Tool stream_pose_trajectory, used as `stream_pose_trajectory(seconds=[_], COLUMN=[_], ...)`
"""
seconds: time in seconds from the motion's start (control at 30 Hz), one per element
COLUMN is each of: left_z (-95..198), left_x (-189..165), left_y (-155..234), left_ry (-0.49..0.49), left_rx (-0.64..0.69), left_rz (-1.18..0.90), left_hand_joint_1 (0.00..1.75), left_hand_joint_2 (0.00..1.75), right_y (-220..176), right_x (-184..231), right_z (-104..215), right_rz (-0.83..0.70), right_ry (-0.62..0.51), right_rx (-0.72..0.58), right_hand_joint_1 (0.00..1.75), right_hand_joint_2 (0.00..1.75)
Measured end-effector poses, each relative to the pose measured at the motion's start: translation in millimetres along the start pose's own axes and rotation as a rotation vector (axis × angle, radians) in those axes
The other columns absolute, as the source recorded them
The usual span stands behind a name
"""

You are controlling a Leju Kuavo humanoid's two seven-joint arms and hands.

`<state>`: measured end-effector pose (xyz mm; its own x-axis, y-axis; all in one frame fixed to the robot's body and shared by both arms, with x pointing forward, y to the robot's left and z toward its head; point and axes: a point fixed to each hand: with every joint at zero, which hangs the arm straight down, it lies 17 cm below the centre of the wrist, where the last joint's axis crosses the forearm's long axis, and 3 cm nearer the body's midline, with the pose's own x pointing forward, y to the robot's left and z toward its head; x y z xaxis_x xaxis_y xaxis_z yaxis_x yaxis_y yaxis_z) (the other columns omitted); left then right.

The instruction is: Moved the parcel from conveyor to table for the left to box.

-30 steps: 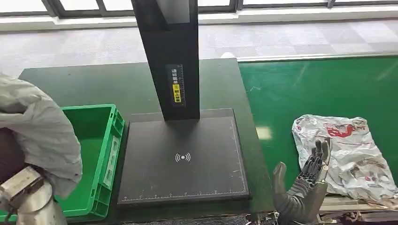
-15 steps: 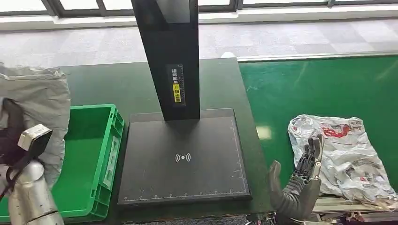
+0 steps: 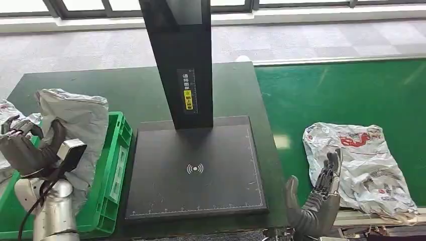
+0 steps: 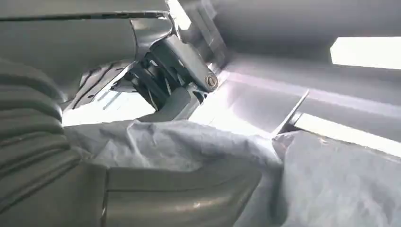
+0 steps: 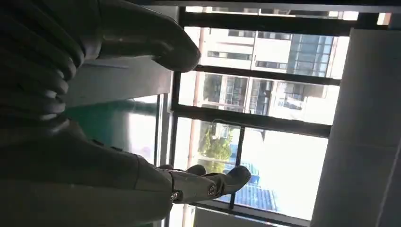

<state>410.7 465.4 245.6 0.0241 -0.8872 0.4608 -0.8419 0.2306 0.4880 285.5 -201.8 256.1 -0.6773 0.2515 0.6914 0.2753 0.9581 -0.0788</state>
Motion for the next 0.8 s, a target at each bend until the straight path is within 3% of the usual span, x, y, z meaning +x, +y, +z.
stream_pose_trajectory(seconds=[0.1, 0.43, 0.47, 0.5, 0.53, 0.63, 0.8], left_z=[15.6, 21.0, 21.3, 21.7, 22.9, 25.8, 24.3], left_x=[-2.8, 1.3, 1.3, 0.2, -4.0, -13.6, -23.6], left_y=[-17.3, -32.8, -33.6, -34.5, -38.4, -46.8, -32.0], left_ry=[0.025, 0.032, 0.032, 0.039, 0.072, 0.169, 0.291], left_rx=[-0.056, -0.092, -0.093, -0.096, -0.112, -0.118, 0.027], left_rz=[0.012, 0.033, 0.033, 0.037, 0.062, 0.155, 0.31], left_hand_joint_1=[1.75, 1.75, 0.0, 0.0, 0.0, 0.0, 0.0], left_hand_joint_2=[1.75, 1.75, 1.75, 1.75, 0.0, 0.0, 0.0], right_y=[1.1, 1.1, 1.1, 1.3, 2.9, 13.4, 23.0], right_x=[-1.3, -2.8, -2.8, -2.7, -2.1, -1.0, -6.5], right_z=[4.6, 8.4, 8.5, 8.6, 8.9, 9.8, 6.0], right_rz=[-0.002, -0.001, -0.001, -0.001, 0.001, -0.001, 0.008], right_ry=[0.012, 0.022, 0.023, 0.022, 0.017, -0.002, -0.005], right_rx=[0.013, 0.019, 0.019, 0.021, 0.03, 0.09, 0.137], right_hand_joint_1=[0.0, 0.0, 0.0, 0.0, 0.0, 0.0, 0.0], right_hand_joint_2=[1.75, 1.75, 1.75, 1.75, 1.75, 1.75, 1.75])
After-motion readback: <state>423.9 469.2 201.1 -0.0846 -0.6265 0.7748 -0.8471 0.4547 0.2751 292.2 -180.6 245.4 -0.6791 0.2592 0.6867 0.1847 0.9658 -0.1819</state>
